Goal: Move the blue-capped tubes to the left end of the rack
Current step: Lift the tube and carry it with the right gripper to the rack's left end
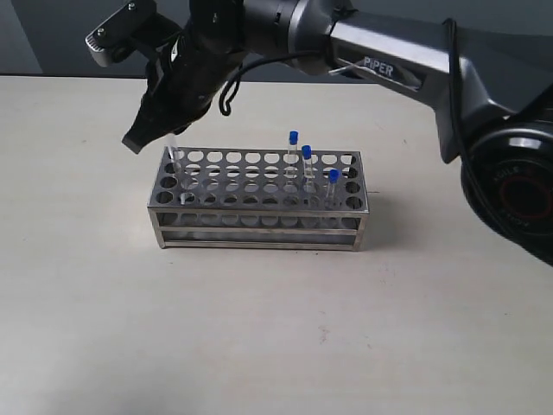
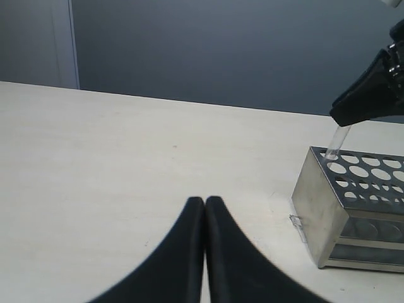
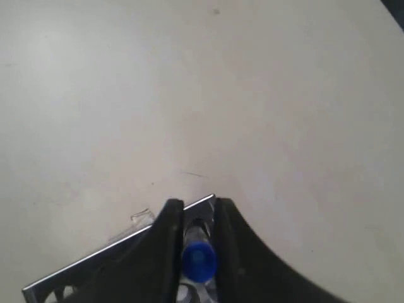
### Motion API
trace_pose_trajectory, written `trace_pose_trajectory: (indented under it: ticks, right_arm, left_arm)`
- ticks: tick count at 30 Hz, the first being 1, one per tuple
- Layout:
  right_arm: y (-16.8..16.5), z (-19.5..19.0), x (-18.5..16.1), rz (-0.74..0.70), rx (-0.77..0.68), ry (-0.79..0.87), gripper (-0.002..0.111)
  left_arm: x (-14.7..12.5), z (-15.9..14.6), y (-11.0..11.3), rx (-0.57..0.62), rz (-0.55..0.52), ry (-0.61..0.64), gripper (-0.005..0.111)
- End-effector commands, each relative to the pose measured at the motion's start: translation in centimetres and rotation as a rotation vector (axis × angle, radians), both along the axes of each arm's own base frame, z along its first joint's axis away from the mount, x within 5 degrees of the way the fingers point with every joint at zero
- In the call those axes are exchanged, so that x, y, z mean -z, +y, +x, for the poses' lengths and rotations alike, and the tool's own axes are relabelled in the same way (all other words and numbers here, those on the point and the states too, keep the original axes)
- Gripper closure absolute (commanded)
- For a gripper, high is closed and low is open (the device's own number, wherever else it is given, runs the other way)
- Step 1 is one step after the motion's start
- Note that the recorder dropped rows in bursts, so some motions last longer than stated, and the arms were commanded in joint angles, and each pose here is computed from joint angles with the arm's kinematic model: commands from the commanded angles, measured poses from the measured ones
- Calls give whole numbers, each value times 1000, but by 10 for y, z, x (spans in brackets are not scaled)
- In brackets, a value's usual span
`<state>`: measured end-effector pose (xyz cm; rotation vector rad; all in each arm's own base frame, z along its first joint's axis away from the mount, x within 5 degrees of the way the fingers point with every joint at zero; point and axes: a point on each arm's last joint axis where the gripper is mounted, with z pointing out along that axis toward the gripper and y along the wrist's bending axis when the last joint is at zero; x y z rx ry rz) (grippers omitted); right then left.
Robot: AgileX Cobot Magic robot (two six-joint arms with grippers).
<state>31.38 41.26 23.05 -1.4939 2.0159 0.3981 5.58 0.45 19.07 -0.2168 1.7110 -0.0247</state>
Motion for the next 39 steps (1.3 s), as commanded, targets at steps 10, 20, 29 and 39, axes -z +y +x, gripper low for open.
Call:
trace_pose_trajectory:
  ticks: [10,20,29,39]
  right_arm:
    - [10,1,38,6,17,104,109]
    - [10,-2,41,-6,14,149,61]
    - [2,-9,14,-7,28,181,73]
    - [-8,-20,-10,-44,18,229,56]
  left_arm:
    - [-1,0,-1,12,1,-6,106]
    - [-1,0,-1,12,1,-6,106]
    - [-1,0,-1,12,1,-6,106]
    - [-1,0,-1,12,1,-6,106]
